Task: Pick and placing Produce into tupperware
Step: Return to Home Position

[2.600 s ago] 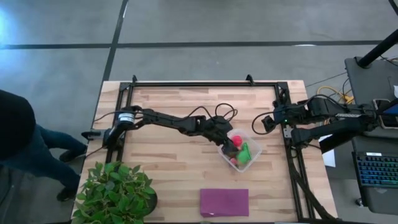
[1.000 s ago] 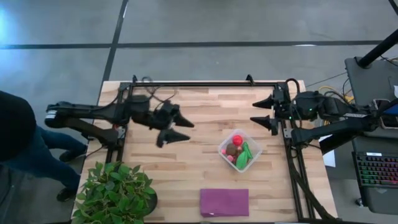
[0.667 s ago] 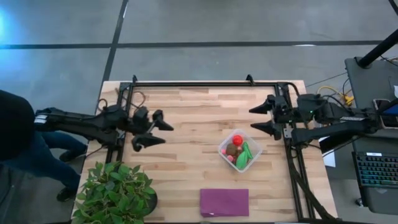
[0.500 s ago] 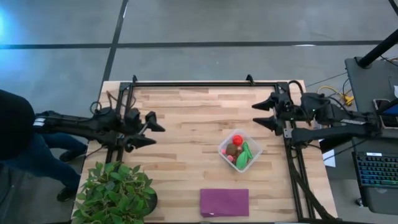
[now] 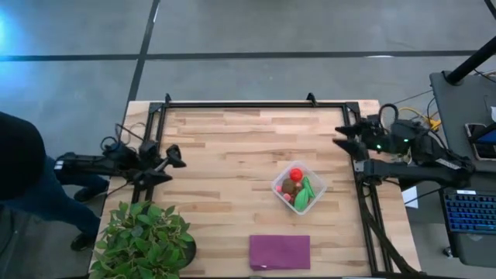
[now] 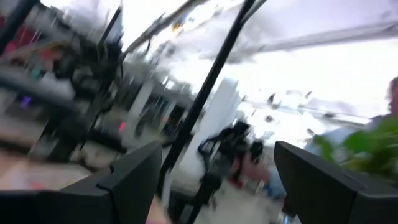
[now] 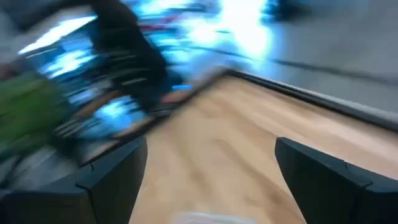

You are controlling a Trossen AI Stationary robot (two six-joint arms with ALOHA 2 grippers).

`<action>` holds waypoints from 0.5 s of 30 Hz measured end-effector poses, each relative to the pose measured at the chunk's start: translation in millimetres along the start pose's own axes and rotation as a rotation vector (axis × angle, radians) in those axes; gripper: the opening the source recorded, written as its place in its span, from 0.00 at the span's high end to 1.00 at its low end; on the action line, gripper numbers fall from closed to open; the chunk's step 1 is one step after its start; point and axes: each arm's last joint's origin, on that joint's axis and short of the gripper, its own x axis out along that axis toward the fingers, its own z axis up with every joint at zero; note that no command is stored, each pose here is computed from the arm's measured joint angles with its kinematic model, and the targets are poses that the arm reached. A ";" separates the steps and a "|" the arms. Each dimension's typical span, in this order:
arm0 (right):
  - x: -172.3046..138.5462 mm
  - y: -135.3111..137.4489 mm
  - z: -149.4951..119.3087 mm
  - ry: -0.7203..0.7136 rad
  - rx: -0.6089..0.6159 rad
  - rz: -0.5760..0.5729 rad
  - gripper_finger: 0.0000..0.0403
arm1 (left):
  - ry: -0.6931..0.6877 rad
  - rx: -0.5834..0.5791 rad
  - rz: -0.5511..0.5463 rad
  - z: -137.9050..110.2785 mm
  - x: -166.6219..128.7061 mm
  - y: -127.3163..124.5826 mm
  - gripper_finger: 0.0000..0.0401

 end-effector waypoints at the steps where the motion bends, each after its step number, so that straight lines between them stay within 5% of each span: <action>1: -2.2 3.3 1.0 -0.009 -0.064 0.106 0.14 | -0.023 0.007 -0.015 -0.3 -3.2 -0.8 0.26; 5: -16.3 12.9 5.6 -0.137 -0.234 0.435 0.14 | -0.058 0.027 -0.042 -7.2 -13.6 0.5 0.26; 15: -12.2 -12.0 -35.7 -0.233 -0.234 0.411 0.14 | 0.068 0.067 0.056 -24.2 -11.8 13.4 0.26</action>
